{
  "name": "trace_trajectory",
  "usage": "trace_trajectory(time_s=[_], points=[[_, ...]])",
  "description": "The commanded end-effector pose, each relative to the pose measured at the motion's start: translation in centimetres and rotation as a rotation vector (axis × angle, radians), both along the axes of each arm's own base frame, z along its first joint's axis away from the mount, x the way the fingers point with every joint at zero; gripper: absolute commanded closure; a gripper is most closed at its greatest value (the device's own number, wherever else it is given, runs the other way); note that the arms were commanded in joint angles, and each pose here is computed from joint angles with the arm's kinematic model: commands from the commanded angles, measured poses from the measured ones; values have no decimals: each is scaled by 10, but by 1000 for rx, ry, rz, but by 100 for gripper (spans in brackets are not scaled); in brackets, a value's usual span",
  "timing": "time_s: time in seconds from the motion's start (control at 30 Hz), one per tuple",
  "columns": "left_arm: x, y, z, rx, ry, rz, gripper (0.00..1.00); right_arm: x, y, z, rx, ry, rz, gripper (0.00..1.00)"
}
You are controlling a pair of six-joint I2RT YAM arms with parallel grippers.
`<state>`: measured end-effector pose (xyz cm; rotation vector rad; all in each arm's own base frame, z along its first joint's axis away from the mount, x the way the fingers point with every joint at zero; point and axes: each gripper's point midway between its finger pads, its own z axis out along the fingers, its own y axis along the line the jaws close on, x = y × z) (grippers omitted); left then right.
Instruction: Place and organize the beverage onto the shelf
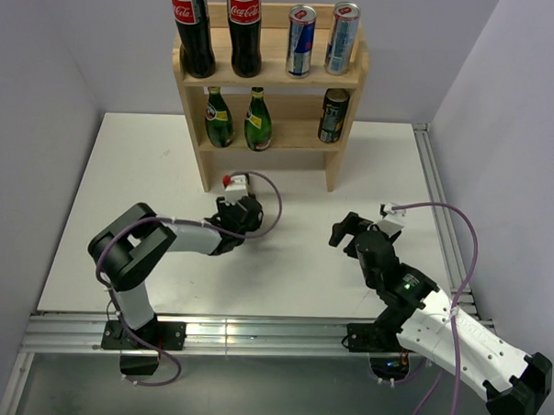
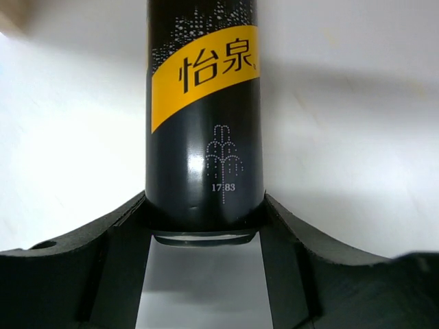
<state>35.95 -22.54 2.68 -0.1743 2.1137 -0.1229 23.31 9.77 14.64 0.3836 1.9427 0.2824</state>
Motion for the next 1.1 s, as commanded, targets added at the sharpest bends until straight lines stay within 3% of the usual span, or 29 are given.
trace_trajectory(time_s=[0.0, 0.07, 0.1, 0.2, 0.23, 0.47, 0.6, 0.77, 0.8, 0.9, 1.07], points=[[-67, -23, -18, 73, 154, -58, 75, 1, 0, 5, 30, -16, -14, 1], [-89, -38, -11, 85, 175, -70, 70, 0, -2, 5, 33, -18, -20, 1], [-95, -39, -9, 95, 176, -70, 63, 0, -2, 6, 34, -19, -20, 1], [-125, -38, -3, 109, 224, -65, 29, -3, -6, 9, 49, -33, -26, 1], [-132, -40, -1, 105, 227, -74, 1, -3, -5, 10, 53, -37, -24, 1], [-167, -47, 33, 111, 221, -142, 1, -5, -6, 12, 64, -41, -27, 1], [-151, -68, 74, 133, 131, -204, 1, -5, -7, 13, 75, -51, -28, 1], [-123, -113, 112, 234, 7, -394, 1, -6, -8, 13, 75, -52, -33, 1], [-124, -132, 111, 196, 22, -478, 1, -6, -9, 14, 78, -54, -35, 1], [-99, -139, 99, 273, 59, -570, 1, -6, -11, 14, 78, -56, -44, 1], [-76, -119, 59, 453, 147, -556, 1, -7, -11, 16, 86, -63, -45, 1]])
